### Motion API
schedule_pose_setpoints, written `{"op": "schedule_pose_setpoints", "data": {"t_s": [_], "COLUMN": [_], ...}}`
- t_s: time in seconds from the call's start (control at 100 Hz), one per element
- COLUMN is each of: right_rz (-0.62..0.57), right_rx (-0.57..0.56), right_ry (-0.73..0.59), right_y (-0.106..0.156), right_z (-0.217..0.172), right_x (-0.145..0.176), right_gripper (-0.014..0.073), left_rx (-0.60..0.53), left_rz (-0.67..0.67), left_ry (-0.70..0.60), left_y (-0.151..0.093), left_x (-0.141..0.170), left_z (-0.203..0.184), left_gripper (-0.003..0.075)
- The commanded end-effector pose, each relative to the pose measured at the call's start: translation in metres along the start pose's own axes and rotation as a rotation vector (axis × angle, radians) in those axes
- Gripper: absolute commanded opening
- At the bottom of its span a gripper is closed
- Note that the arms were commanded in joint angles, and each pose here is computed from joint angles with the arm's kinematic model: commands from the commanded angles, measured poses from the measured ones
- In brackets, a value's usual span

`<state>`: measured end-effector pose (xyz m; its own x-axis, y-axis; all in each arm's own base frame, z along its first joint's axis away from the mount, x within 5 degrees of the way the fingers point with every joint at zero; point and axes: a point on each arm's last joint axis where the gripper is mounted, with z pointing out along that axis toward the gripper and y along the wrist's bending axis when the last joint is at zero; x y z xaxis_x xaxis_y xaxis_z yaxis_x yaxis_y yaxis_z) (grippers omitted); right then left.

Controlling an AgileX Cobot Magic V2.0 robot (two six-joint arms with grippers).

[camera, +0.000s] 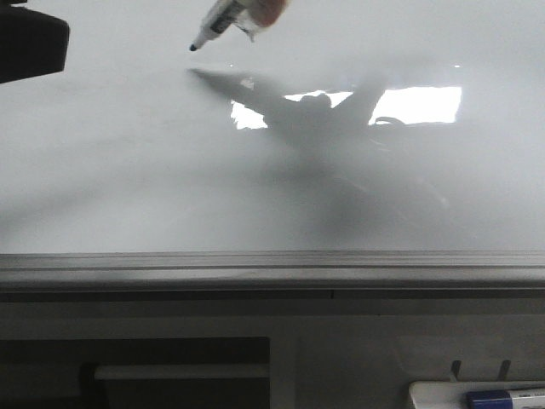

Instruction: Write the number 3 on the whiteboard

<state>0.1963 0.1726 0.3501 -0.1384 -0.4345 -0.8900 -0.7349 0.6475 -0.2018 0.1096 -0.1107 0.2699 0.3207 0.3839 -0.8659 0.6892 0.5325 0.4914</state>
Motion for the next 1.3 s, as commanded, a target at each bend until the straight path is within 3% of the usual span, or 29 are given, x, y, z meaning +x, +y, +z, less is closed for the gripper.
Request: {"op": "schedule_pose_setpoints", "data": {"t_s": [0.0,0.38,0.6,0.98,1.29], "right_rz": [0.004,0.024,0.027,-0.004,-0.001], "right_rx": [0.057,0.099,0.045,-0.031,0.001], "right_ry": [-0.072,0.07,0.168,0.136,0.243], "right_y": [-0.013,-0.032,-0.025,-0.003,-0.011], "right_z": [-0.008,-0.014,-0.023,0.01,-0.017], "right_x": [-0.014,0.003,0.01,0.009,0.015], "right_gripper": [-0.0059,-0.0039,-0.0039,-0.004,-0.0039], "left_rx": [-0.037,-0.044,-0.044,-0.044,-0.044], "left_rz": [-0.023,-0.023,-0.023,-0.023,-0.023], "left_ry": [-0.098,-0.098,-0.098,-0.098,-0.098], "left_y": [0.008,0.009,0.009,0.009,0.009], "left_x": [-0.016,-0.015,-0.015,-0.015,-0.015], "left_z": [0.0,-0.001,-0.001,-0.001,-0.001], "left_gripper": [0.0375,0.0375,0.0375,0.0375,0.0375]}}
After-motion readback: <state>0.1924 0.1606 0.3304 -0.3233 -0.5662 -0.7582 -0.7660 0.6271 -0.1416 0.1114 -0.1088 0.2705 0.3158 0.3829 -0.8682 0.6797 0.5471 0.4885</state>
